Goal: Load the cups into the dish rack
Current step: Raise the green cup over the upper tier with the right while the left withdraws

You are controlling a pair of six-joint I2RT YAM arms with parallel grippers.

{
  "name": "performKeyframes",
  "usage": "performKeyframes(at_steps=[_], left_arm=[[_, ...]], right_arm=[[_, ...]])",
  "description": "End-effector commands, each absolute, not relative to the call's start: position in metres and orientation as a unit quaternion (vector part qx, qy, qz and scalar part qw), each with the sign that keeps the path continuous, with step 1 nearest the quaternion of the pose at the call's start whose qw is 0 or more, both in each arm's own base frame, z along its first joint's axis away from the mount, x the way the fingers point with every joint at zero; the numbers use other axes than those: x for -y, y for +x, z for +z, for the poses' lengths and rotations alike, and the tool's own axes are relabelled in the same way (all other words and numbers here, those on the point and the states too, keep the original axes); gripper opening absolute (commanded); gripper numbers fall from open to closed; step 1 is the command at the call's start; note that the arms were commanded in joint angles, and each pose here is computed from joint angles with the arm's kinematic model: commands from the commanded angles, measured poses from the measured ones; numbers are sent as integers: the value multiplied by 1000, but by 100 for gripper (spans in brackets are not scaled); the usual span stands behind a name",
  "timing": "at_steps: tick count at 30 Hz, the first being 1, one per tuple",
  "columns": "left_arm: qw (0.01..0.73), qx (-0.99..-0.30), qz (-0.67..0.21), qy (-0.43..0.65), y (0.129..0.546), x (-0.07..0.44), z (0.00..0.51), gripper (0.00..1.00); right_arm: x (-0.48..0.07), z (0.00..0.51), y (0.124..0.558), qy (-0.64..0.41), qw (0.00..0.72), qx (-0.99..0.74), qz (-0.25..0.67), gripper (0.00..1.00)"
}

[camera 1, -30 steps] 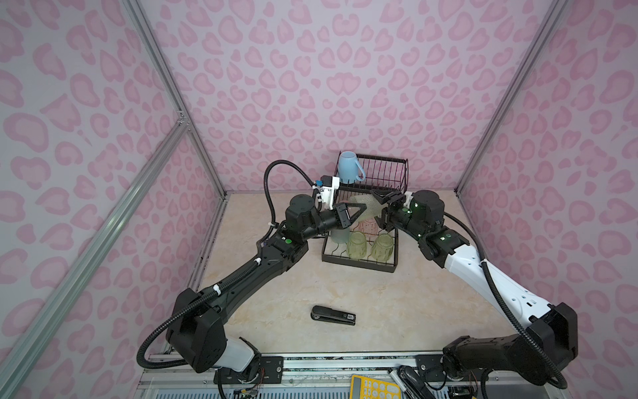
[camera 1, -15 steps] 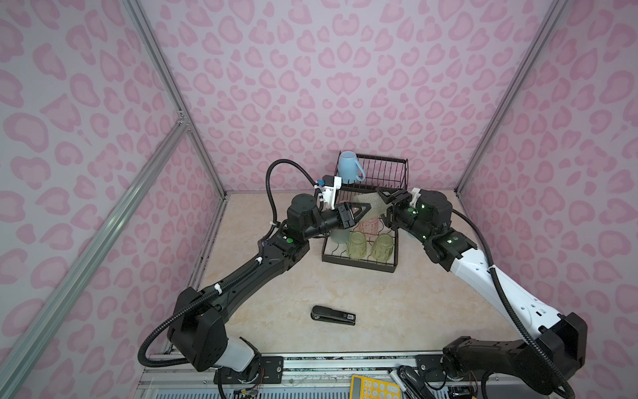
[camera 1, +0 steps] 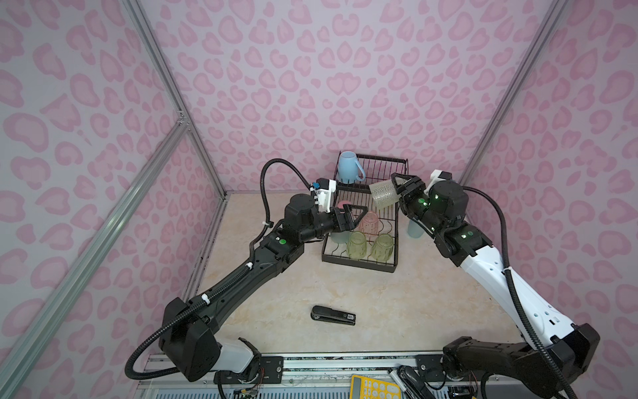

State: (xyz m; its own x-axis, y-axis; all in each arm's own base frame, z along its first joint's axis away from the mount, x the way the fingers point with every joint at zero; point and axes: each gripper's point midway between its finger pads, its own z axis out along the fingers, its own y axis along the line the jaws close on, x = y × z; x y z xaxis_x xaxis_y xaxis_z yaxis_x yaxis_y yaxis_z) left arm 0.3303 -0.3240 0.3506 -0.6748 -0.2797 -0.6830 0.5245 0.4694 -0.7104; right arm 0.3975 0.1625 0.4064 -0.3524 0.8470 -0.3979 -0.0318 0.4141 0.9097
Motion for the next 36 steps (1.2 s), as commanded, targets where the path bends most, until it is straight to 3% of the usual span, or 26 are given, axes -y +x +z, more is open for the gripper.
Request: performKeyframes(at_steps=[1, 8, 19, 36], left_arm=[[400, -803, -437, 64, 334, 304, 335, 93], [392, -855, -338, 36, 338, 272, 309, 93], [373, -887, -270, 22, 343, 241, 286, 94], [352, -909, -219, 32, 356, 216, 265, 94]], right_arm=[[-142, 423, 406, 241, 574, -701, 349, 48], [-137, 448, 429, 135, 650, -716, 216, 48], [-157, 438, 486, 29, 655, -749, 90, 48], [-176, 396, 587, -7, 643, -764, 50, 48]])
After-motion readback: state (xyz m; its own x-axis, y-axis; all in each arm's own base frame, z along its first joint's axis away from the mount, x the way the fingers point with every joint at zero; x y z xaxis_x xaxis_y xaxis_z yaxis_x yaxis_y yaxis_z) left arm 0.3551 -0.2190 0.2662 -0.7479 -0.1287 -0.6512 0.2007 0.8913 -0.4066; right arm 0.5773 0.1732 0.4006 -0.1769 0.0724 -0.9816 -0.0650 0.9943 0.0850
